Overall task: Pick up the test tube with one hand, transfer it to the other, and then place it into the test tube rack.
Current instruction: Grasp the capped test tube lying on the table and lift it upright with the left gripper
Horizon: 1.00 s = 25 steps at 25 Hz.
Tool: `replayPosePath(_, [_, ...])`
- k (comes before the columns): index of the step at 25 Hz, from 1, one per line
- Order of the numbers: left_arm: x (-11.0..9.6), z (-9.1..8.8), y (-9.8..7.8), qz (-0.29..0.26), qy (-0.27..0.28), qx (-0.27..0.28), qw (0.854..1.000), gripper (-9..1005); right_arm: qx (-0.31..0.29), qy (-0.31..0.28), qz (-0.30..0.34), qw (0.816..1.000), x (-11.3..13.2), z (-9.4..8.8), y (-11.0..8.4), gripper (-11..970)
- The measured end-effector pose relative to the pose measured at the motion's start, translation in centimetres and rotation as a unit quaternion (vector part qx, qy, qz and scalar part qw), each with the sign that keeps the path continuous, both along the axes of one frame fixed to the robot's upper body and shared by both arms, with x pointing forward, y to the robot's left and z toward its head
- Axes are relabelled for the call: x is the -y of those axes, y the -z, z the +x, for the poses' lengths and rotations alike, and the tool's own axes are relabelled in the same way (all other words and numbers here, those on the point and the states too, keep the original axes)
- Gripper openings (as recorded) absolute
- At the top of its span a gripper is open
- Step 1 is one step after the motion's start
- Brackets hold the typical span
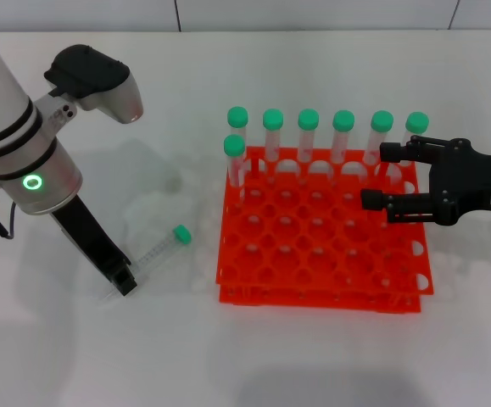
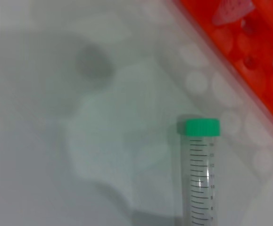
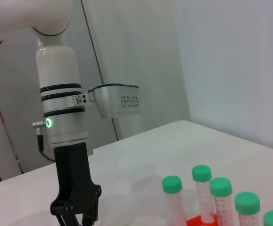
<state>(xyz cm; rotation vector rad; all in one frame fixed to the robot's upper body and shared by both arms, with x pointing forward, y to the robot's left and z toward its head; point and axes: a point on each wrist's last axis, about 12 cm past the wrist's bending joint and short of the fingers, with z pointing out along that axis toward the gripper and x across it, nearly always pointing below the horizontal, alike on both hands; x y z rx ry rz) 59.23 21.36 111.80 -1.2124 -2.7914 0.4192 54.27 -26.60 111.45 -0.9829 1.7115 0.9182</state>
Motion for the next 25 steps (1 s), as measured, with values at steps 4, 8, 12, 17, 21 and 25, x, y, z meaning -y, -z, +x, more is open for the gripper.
replayPosePath(4, [0.0,-0.1,0.1,0.002,0.0,-0.002,1.0,225,0.0,0.0,0.0,1.0,0.0,0.0,0.0,782])
replayPosePath(8, [0.0,-0.1,0.1,0.002,-0.001,-0.002,1.0,209,0.001,0.001,0.003,1.0,0.0,0.0,-0.1,780])
replayPosePath(12, [0.0,0.1,-0.1,-0.001,-0.001,0.003,1.0,192,0.001,0.001,0.004,1.0,0.0,0.0,-0.1,778])
replayPosePath(17, [-0.2,0.7,-0.8,-0.014,-0.012,0.027,0.999,192,0.001,0.001,0.004,1.0,0.0,0.0,-0.1,776])
replayPosePath(21, [-1.1,1.3,-1.7,-0.045,-0.036,0.05,0.997,192,0.002,0.007,0.006,1.0,0.3,0.0,-0.2,774])
replayPosePath(25, [-2.8,1.8,-2.7,-0.087,-0.071,0.096,0.989,191,0.003,0.009,0.007,1.0,0.4,0.1,-0.2,772])
